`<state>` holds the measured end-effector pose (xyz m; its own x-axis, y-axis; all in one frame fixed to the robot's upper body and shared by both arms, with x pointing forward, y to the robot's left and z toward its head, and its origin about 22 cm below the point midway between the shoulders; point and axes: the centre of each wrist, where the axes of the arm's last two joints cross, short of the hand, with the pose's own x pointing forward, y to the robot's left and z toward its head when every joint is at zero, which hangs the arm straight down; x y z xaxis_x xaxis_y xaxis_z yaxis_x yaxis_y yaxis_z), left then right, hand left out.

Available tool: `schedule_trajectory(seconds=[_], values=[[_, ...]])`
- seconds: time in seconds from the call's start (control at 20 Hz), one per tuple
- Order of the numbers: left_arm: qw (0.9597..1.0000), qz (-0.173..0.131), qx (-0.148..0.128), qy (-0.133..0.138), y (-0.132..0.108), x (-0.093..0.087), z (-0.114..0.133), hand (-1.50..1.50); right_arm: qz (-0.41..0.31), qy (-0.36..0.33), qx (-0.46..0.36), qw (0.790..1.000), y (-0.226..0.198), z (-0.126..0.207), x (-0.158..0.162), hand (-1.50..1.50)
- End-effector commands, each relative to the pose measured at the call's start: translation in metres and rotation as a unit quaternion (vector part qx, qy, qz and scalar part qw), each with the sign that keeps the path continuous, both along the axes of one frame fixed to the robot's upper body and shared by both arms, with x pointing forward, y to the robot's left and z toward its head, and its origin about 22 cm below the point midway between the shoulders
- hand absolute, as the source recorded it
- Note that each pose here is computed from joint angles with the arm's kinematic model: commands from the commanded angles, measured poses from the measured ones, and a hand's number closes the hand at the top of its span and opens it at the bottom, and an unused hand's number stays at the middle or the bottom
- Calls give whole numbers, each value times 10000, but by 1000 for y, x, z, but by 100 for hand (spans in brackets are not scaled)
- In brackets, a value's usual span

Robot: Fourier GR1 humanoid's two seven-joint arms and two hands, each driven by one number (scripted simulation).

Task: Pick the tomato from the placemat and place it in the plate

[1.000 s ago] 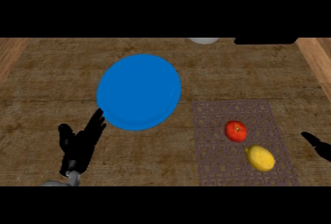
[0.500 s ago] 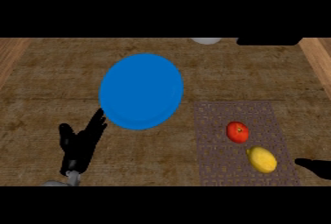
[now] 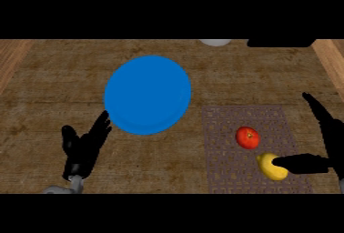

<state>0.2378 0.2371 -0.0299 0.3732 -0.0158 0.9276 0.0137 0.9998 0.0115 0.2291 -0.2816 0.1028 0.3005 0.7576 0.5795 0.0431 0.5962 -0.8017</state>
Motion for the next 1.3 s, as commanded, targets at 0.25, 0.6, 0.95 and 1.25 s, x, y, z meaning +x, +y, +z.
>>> schedule_trajectory(seconds=[0.25, 0.6, 0.95, 1.25], values=[[9999, 65, -85, 31, -4, 13, -2, 0, -14, 698, 0, 9976, 48, -22, 7, -150], [10000, 90, 22, 24, 3, -6, -20, 0, 32, 687, 123, 9976, 66, -52, 26, -150], [10000, 62, -18, -24, -7, 1, -4, 0, -230, 871, -345, 9953, 68, -55, 8, -150], [9999, 127, -7, -3, -4, -11, -5, 0, -236, 1061, -469, 9930, 59, -63, 36, -150]])
